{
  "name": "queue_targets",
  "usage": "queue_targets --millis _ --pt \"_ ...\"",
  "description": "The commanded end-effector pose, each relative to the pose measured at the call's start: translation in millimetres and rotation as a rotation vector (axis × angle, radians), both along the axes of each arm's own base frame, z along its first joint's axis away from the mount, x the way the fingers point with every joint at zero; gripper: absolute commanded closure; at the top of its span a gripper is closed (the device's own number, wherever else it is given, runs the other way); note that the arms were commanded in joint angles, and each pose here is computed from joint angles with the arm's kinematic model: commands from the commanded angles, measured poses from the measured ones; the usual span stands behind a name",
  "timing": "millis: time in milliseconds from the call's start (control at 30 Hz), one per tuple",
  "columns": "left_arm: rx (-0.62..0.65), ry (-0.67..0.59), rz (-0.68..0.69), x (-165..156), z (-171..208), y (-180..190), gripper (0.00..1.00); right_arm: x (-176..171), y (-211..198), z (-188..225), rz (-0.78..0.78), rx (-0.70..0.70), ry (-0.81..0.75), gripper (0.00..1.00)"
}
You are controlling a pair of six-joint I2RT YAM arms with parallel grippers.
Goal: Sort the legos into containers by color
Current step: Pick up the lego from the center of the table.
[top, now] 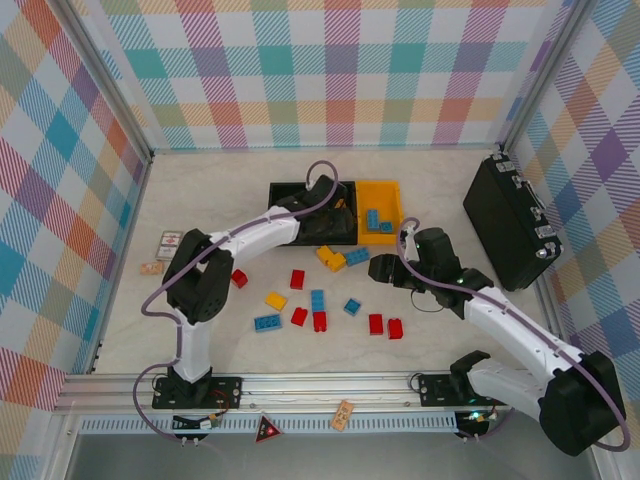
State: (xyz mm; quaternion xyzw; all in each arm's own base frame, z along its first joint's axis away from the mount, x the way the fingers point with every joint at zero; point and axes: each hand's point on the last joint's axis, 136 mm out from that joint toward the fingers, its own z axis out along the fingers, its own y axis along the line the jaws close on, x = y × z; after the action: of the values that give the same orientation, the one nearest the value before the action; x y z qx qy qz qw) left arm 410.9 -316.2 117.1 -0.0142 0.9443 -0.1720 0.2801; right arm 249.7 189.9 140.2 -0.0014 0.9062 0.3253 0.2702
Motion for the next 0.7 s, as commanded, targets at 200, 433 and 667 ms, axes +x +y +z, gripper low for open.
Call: queue_targets --millis 200,433,667 --pt "-0.045 0.021 -0.074 -37 8 -3 0.41 6 5 4 0.027 0.007 -0.016 0.38" --pt "-0.084 0.072 -0.302 -63 -6 -27 0.39 -1 1 1 0.041 -0.018 -0.017 0.38" --pt "0.012 0.102 -0.38 -69 -24 -28 0.37 -5 -7 -1 0.022 -0.027 -0.021 0.38"
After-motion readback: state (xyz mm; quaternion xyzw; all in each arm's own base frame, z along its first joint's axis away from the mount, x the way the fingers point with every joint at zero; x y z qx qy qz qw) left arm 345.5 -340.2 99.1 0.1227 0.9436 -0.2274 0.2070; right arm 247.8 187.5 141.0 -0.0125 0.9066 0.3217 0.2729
